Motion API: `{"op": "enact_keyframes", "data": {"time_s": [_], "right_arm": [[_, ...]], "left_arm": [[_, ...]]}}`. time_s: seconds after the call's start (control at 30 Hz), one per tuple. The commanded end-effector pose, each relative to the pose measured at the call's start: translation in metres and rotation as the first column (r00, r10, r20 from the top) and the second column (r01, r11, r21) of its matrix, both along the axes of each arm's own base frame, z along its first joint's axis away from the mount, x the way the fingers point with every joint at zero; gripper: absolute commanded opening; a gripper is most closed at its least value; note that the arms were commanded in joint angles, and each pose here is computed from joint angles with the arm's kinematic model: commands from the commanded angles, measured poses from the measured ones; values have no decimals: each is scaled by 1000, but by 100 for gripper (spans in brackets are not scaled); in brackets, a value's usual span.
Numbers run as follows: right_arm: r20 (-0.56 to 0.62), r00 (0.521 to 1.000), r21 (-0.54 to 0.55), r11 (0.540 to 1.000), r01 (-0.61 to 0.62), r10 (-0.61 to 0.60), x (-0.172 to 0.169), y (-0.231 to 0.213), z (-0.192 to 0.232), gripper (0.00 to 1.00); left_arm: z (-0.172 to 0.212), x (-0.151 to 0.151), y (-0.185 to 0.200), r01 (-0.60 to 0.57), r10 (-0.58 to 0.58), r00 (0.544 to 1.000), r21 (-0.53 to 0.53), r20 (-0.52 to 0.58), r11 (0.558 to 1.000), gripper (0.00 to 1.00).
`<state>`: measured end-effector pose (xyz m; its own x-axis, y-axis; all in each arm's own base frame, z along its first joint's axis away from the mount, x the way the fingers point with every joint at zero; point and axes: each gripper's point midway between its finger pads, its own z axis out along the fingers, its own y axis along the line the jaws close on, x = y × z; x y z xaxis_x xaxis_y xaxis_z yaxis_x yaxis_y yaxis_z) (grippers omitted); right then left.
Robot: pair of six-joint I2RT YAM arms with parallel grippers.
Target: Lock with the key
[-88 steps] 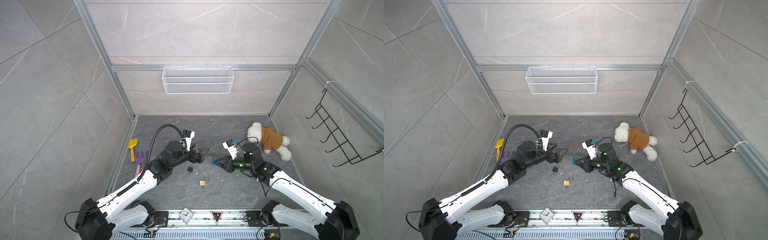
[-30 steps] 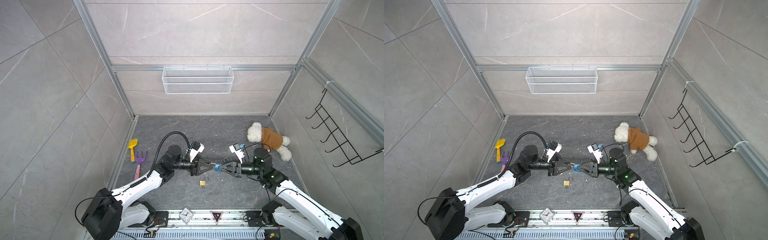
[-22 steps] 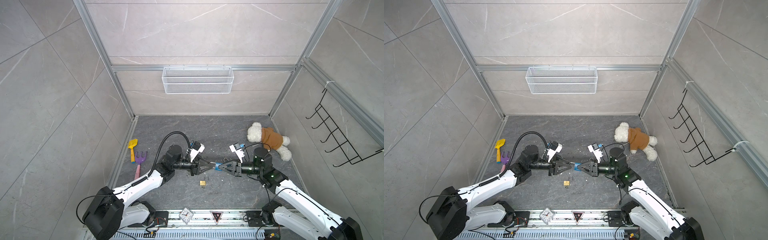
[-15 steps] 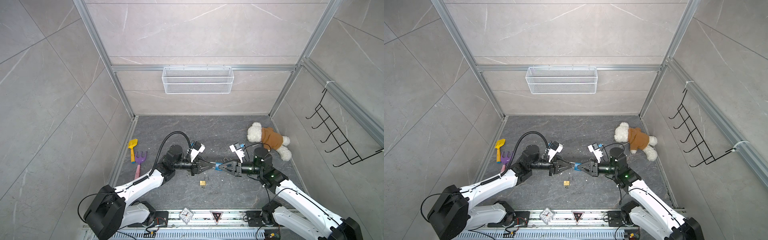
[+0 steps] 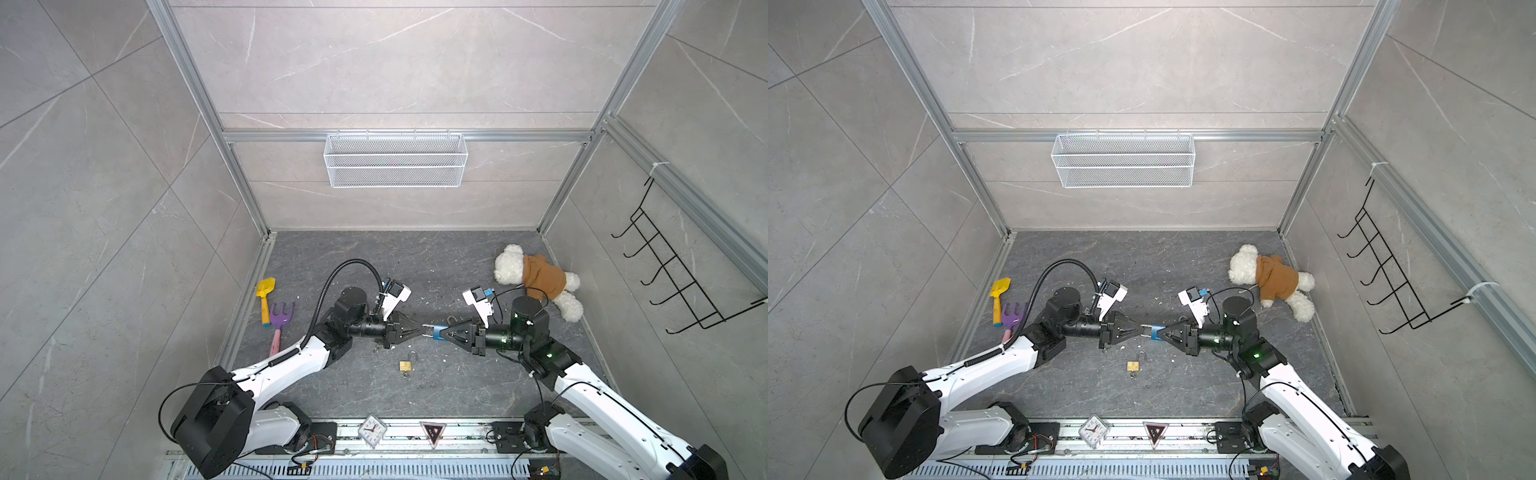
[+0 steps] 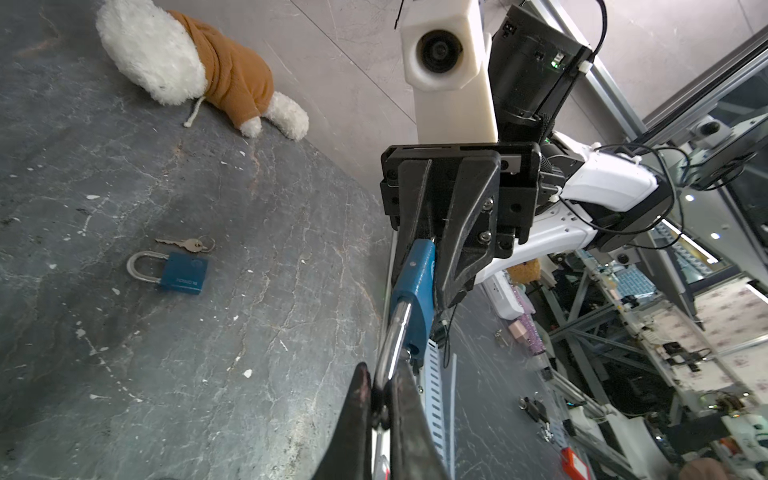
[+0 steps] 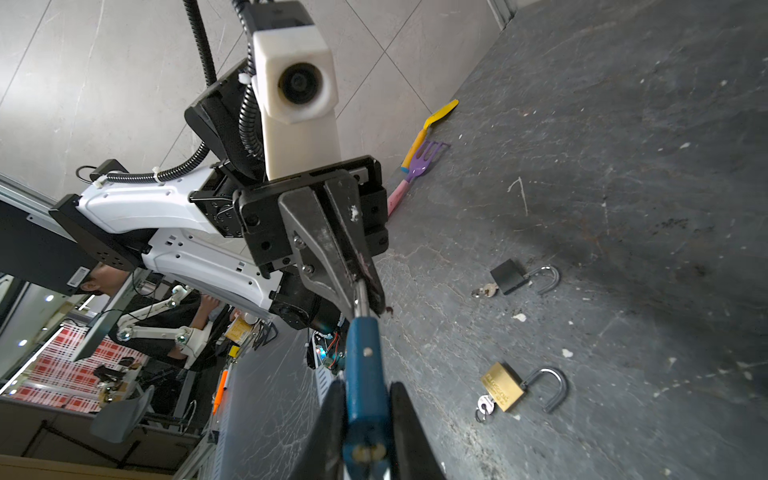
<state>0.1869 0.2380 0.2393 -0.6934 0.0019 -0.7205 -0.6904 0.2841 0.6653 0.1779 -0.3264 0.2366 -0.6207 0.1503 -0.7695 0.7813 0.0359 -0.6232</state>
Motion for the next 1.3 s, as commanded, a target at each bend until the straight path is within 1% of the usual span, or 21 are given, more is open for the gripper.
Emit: {"op": "enact_keyframes", "data": {"time_s": [0.0, 0.2, 0.5, 0.9, 0.97, 1.07, 1.27], "right_arm": [[33, 997, -64, 996, 70, -68, 8, -8, -15, 0], [44, 995, -67, 994, 87, -85, 11, -9, -17, 0], [16, 1000, -1, 1000, 19, -19, 10, 2, -13, 0], [6, 1000, 47, 999, 19, -20, 17, 7, -10, 0], [-1, 1000, 61, 998, 16, -16, 18, 8, -10, 0], [-11, 1000, 113, 994, 1, 0, 19, 12, -5, 0], [-26, 1000, 111, 994, 11, -9, 26, 14, -11, 0]], "left_arm": [[43, -5, -4, 41, -38, 999, -102, 28, 994, 0], [45, -13, -4, 56, -53, 998, -112, 30, 992, 0], [43, -20, -8, 71, -67, 997, -103, 47, 992, 0], [45, -33, -15, 116, -109, 991, -99, 80, 988, 0], [44, -34, -16, 122, -114, 990, -97, 85, 988, 0], [44, -36, -18, 127, -119, 989, -93, 88, 987, 0], [46, -42, -21, 146, -137, 986, -95, 93, 985, 0]]}}
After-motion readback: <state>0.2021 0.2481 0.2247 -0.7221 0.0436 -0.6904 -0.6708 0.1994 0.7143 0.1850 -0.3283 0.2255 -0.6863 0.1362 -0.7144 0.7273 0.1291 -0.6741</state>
